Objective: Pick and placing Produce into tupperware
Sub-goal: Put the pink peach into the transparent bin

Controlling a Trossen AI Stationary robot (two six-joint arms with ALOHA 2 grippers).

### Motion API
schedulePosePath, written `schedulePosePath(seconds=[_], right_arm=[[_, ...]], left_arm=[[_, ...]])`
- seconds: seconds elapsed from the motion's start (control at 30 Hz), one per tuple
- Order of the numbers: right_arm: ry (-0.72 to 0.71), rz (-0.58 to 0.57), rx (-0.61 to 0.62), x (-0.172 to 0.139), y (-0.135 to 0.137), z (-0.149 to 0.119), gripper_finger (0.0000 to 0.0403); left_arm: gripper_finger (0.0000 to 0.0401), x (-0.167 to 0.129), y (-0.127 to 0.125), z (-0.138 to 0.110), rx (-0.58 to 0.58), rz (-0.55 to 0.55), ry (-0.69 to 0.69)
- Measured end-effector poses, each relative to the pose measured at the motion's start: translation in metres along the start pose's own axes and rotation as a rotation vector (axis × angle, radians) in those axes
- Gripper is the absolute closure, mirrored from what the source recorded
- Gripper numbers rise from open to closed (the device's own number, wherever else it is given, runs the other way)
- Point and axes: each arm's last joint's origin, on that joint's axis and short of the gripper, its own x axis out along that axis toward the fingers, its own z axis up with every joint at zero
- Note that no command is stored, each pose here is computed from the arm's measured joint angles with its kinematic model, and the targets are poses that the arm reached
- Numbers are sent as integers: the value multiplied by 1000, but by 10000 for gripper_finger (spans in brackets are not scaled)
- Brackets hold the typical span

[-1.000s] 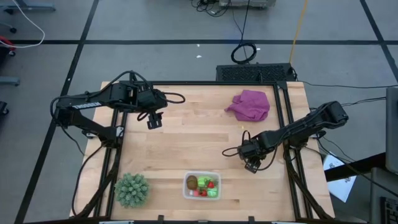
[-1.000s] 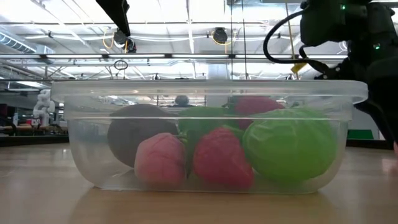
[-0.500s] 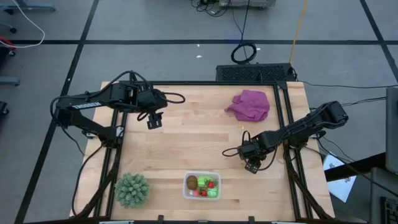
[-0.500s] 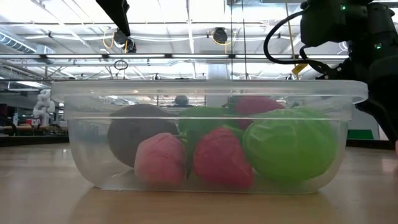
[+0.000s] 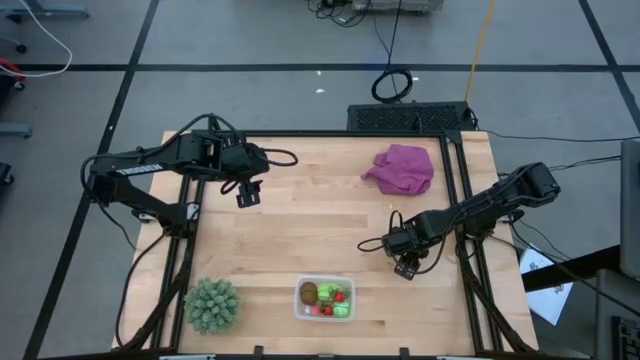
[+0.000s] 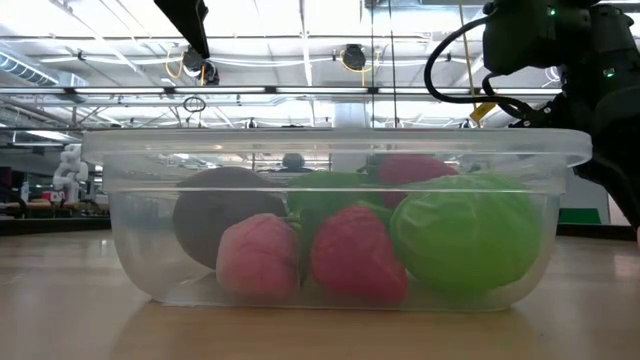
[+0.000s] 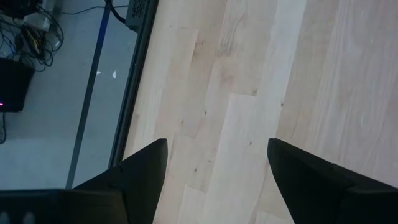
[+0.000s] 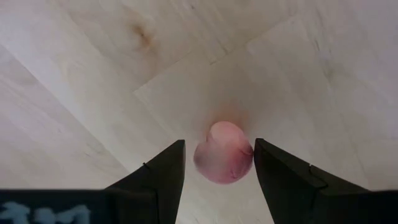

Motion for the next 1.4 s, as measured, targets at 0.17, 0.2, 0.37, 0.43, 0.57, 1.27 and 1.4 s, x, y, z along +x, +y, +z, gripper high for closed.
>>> schedulePosePath(seconds=[0.17,0.2,0.37,0.43,0.57,1.27,1.4], right_arm=[[0,0,-1,0,0,0,220],[1,0,-3,0,0,0,220],[6,4,-7,0,0,0,220],[21,14,-7,1,0,-1,220],[38,20,7,10,-5,-3,220],[34,37,25,19,-10,-5,279],[22,51,21,16,-10,-6,283]], left_arm=[[121,0,0,0,0,0,0],[121,0,0,0,0,0,0],[121,0,0,0,0,0,0],[121,0,0,0,-1,0,0],[121,0,0,0,-1,0,0],[121,0,0,0,-3,1,-1],[121,0,0,0,-2,1,0]])
